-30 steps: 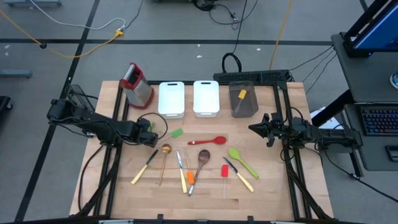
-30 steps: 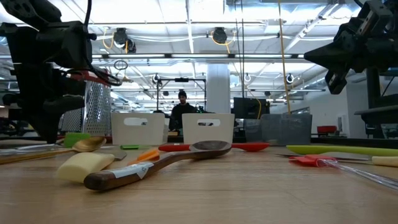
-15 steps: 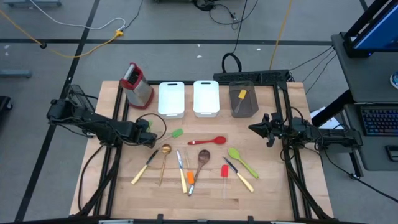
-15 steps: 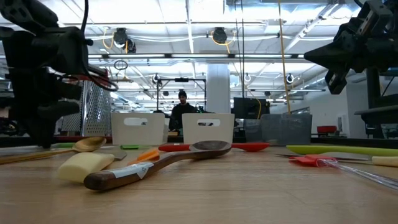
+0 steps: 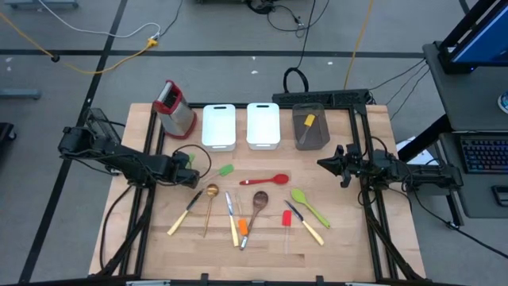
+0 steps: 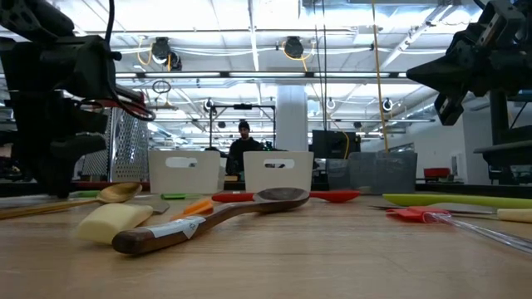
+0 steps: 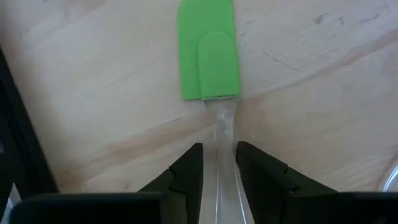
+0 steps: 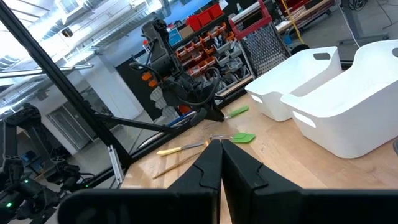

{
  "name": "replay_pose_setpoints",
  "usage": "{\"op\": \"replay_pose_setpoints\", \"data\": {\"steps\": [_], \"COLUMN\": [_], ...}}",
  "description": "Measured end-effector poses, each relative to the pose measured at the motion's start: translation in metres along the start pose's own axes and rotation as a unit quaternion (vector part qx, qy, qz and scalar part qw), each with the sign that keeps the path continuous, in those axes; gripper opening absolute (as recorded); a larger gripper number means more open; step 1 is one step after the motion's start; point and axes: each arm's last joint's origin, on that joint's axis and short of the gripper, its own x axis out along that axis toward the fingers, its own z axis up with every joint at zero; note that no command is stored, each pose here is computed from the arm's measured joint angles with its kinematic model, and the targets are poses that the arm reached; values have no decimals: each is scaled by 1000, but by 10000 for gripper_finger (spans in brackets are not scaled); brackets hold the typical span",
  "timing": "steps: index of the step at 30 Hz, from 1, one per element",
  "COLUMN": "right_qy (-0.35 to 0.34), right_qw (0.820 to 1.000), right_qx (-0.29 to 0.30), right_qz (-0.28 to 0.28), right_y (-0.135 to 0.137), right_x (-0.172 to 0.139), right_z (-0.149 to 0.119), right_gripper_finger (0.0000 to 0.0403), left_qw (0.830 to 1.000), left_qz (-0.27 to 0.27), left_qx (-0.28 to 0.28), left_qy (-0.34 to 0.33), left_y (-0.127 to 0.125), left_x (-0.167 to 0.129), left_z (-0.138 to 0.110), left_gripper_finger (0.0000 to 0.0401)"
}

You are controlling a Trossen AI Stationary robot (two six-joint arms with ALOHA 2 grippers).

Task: Pick & Place Kitchen Items
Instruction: Put the green silicone spatula into the black bin

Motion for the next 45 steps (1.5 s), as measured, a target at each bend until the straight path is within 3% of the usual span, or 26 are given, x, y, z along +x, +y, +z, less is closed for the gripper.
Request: {"op": "replay_pose_setpoints", "data": {"steps": [3,9,27,45], "right_qy": [0,0,0,1], "right_qw": [1000,1000,1000,1000], "right_qx": [0,0,0,0], "right_qz": [0,0,0,0], "right_y": [0,0,0,0], "right_x": [0,0,0,0], "right_z": [0,0,0,0], "right_gripper_finger": [0,0,0,0], "left_qw": [1000,1000,997,998], "left_qz": [-7,-22,-62,-59], "left_qx": [-2,-10,-31,-10], "left_qy": [1,-3,-25,-32], "left_y": [-1,-4,-16,-14], "left_x": [0,0,-9,-11], "left_z": [0,1,8,8], "left_gripper_finger": [96,13,2,1]}}
